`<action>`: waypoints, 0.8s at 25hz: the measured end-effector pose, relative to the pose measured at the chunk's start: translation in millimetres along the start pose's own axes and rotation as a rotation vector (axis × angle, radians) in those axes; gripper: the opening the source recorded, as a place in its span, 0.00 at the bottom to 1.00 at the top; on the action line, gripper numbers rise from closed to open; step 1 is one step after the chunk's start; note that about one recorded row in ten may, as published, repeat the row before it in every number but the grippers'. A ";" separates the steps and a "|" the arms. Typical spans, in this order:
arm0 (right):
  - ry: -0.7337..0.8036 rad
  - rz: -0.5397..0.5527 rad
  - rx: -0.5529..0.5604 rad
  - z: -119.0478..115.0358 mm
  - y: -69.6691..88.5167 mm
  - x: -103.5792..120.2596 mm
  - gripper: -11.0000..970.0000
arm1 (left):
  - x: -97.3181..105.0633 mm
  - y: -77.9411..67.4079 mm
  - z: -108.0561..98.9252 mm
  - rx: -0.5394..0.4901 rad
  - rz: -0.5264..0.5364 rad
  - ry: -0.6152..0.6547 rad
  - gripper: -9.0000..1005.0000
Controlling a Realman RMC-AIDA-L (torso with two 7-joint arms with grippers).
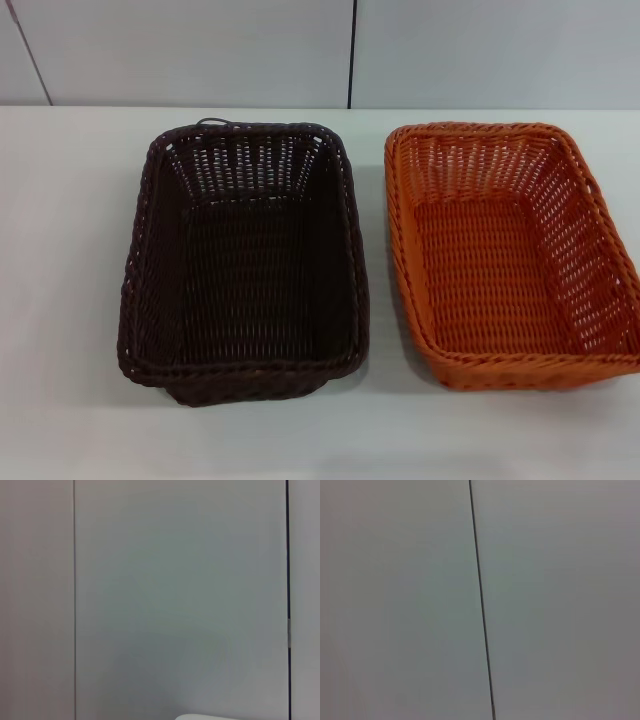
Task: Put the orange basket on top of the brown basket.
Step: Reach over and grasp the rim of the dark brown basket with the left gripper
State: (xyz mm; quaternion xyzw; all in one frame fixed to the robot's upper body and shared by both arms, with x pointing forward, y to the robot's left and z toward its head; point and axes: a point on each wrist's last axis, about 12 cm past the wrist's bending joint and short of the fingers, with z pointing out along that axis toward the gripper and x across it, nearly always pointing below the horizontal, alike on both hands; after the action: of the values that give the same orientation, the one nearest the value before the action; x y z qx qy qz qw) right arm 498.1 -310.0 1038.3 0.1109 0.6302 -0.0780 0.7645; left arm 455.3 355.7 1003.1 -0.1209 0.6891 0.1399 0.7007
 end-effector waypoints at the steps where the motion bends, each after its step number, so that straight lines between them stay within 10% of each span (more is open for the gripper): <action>1: 0.000 0.000 0.000 0.0 0.0 0.0 0.70 | -0.2 -0.1 0.3 0.000 0.000 -0.001 0.78; 20: 0.006 0.007 -0.010 10.2 6.0 -0.4 0.70 | -17.0 -14.2 26.1 0.095 -0.035 -0.002 0.78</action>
State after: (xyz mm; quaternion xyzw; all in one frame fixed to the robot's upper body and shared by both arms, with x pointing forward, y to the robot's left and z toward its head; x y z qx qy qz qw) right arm 509.2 -306.9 1041.0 0.1097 0.6325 -0.0718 0.7634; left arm 484.6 351.4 1020.2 -0.0994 0.6921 0.0951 0.7086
